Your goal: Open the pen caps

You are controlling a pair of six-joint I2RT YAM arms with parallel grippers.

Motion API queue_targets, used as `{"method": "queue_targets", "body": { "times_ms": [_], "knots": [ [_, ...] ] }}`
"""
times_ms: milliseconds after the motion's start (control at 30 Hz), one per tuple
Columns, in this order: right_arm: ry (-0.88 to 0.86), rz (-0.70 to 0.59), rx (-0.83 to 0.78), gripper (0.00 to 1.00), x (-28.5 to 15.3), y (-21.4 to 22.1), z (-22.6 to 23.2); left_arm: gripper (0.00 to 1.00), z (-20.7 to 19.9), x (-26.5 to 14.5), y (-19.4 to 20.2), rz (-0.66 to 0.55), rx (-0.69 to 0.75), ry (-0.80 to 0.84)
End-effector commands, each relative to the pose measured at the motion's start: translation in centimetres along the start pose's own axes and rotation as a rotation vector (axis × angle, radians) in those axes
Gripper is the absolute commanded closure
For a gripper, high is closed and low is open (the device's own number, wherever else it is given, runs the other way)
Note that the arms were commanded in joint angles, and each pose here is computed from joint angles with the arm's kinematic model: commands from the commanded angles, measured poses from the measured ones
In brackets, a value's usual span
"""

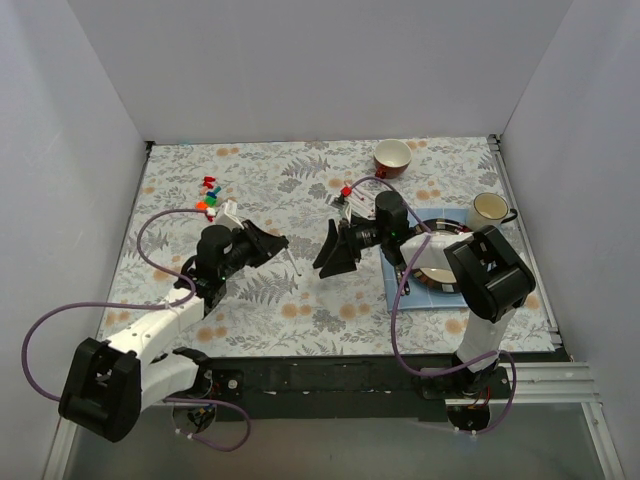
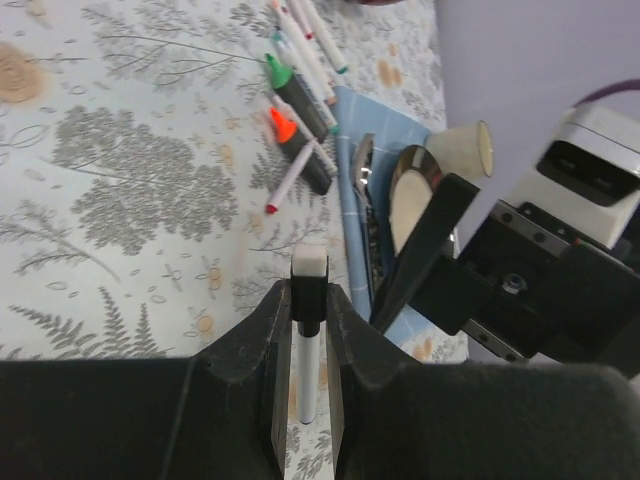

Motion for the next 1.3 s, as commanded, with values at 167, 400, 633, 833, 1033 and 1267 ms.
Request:
{"method": "queue_targets", "body": {
  "times_ms": [167,400,633,833,1033,1267],
  "knots": [
    [-0.049,0.025,0.013,0.1,1.8,-0.6,0.9,1.0,-6.0,-0.4,0.1,-0.034,0.085,0.335],
    [-0.053,0.032,0.03,0.15,2.3,-0.4,0.8,1.0,-6.1,-0.2,1.6,-0.005,0.064,0.383],
    [-0.041,0.022,0.028,0.32,2.4,-0.8,0.7,1.0,-7.1,0.7,3.1,0.021,0.068,0.413],
    [-0.014,0.015,0.04,0.64,2.3,-0.9,0.2,1.0,-7.5,0.5,3.5,-0.005,0.084,0.424],
    [0.006,0.005,0.03,0.99,2.0,-1.4,0.1,1.0,-6.9,-0.1,2.9,-0.064,0.093,0.39],
    [0.008,0.02,-0.002,0.99,1.9,-1.7,0.4,0.85,-7.0,-0.2,2.8,-0.07,0.103,0.4]
  ]
}}
Point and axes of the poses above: each gripper's point midway between its finger pads, its own x axis out along the fingers, its own z axis along the line the jaws close on, y = z × x, the point moved 4 cm from there along -x, back along the fingers, and after that the axes turned 1 degree about x, right-handed, at the moved point
